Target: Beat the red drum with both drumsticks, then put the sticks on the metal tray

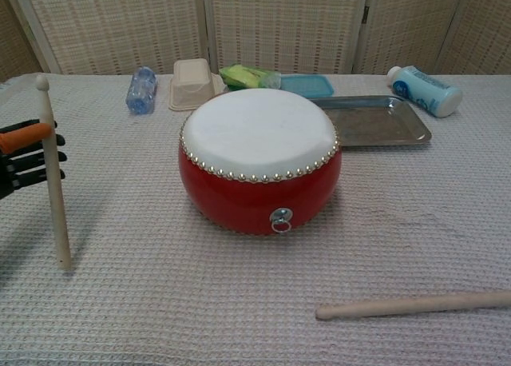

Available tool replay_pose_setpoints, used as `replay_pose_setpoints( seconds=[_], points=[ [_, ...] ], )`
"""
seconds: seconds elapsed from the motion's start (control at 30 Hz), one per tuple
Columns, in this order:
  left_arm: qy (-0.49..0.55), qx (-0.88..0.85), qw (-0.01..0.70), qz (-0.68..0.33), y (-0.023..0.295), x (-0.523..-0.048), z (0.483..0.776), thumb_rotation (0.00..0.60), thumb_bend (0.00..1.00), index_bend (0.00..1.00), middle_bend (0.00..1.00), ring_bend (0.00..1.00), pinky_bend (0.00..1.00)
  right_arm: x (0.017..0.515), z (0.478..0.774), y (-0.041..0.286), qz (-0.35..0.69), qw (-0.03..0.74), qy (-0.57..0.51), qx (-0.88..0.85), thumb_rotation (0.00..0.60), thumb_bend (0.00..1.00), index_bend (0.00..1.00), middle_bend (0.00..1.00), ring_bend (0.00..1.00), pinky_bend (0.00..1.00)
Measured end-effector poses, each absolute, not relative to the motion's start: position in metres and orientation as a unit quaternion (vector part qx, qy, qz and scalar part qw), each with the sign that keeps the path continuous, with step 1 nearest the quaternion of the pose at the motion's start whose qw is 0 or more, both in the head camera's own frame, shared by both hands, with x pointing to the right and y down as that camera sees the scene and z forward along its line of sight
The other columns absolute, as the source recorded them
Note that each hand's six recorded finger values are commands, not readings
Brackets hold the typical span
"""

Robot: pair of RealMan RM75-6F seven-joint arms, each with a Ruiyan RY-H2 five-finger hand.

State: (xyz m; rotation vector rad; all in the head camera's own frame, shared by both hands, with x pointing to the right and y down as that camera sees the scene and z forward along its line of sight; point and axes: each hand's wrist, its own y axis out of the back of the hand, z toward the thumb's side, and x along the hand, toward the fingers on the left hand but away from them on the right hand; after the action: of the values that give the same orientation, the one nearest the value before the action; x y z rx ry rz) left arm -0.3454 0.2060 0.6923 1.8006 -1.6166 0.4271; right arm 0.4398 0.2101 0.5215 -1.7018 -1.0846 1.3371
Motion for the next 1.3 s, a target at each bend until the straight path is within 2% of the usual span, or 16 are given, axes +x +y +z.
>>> replay_pose_setpoints(
  seconds=[0.27,0.53,0.73,0.97,1.3],
  points=[
    [-0.641,0.648,0.395,0.114,0.196,-0.351,0.701,0.6,0.5,0.45,0.53,0.48,0.54,0.441,0.521,0.21,0.518,0.353,-0.421,-0.655,0.6,0.18,0.1,0.23,0.11,0.29],
    [-0.647,0.617,0.438,0.092,0.194,-0.352,0.709,0.6,0.5,0.27,0.52,0.48,0.54,0.442,0.521,0.209,0.519,0.353,-0.422,-0.655,0.6,0.18,0.1,0.23,0.11,0.29],
    [-0.65,0.604,0.455,0.078,0.195,-0.353,0.709,0.6,0.48,0.22,0.51,0.48,0.54,0.442,0.521,0.208,0.518,0.354,-0.422,-0.654,0.6,0.18,0.1,0.23,0.11,0.29],
    [-0.655,0.598,0.456,0.075,0.191,-0.353,0.709,0.6,0.41,0.15,0.51,0.48,0.54,0.441,0.521,0.208,0.517,0.353,-0.422,-0.655,0.6,0.18,0.1,0.23,0.11,0.29],
    [-0.668,0.58,0.458,0.086,0.191,-0.358,0.715,0.6,0.34,0.13,0.5,0.48,0.55,0.442,0.52,0.208,0.516,0.351,-0.425,-0.656,0.6,0.18,0.1,0.23,0.11,0.29]
  ],
)
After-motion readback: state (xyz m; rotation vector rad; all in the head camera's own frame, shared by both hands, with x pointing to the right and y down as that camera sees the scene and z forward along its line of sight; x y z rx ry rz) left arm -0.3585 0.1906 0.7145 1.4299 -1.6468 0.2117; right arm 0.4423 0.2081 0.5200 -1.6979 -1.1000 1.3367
